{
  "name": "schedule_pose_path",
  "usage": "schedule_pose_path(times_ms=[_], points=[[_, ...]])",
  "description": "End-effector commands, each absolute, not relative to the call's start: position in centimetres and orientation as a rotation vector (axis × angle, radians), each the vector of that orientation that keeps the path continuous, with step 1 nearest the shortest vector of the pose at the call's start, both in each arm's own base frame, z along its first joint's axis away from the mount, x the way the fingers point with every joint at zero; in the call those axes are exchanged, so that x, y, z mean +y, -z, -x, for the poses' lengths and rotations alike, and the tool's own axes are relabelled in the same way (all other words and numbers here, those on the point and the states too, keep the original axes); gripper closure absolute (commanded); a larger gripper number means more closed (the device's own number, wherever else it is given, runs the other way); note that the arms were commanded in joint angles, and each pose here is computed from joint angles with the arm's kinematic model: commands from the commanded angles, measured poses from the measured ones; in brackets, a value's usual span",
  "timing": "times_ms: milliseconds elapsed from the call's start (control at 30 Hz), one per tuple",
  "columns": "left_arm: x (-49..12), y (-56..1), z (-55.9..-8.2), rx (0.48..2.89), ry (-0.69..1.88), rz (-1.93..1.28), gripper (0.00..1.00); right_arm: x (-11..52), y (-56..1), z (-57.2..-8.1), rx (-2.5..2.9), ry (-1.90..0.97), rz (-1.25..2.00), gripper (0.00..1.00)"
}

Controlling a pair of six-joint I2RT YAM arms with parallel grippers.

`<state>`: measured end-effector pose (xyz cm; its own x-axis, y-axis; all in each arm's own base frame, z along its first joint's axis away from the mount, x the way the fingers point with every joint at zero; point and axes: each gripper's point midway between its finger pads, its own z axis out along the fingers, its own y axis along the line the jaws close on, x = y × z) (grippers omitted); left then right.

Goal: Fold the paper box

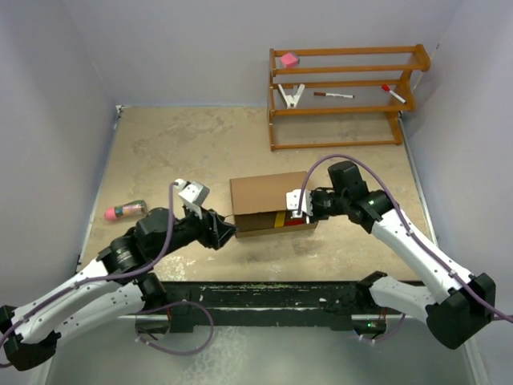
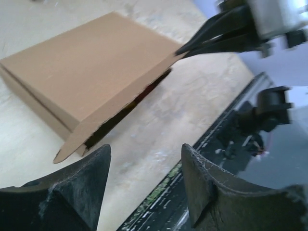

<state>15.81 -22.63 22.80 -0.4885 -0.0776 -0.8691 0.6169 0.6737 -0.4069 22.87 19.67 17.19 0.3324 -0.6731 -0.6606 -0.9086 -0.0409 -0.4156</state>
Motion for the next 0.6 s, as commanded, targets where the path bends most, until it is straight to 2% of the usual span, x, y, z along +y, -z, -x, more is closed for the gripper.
schedule_pose_path(times_ms=[0, 133, 367, 567], points=[[-23.2, -28.3, -13.8, 1.818, 1.069, -0.425, 0.35, 19.6, -17.0, -22.4, 1.416, -0.413, 1.746, 1.00], [-24.0, -29.2, -16.0, 1.831, 0.997, -0.378, 0.32, 19.0, -15.4, -23.0, 1.426, -0.370, 1.787, 1.00], [-27.6, -24.8, -20.3, 1.975, 0.840, -0.389, 0.35, 18.7, -12.7, -22.5, 1.470, -0.400, 1.835, 1.00], [-28.1, -20.9, -22.1, 2.062, 0.798, -0.382, 0.43, 18.6, -11.5, -22.4, 1.503, -0.423, 1.855, 1.00]])
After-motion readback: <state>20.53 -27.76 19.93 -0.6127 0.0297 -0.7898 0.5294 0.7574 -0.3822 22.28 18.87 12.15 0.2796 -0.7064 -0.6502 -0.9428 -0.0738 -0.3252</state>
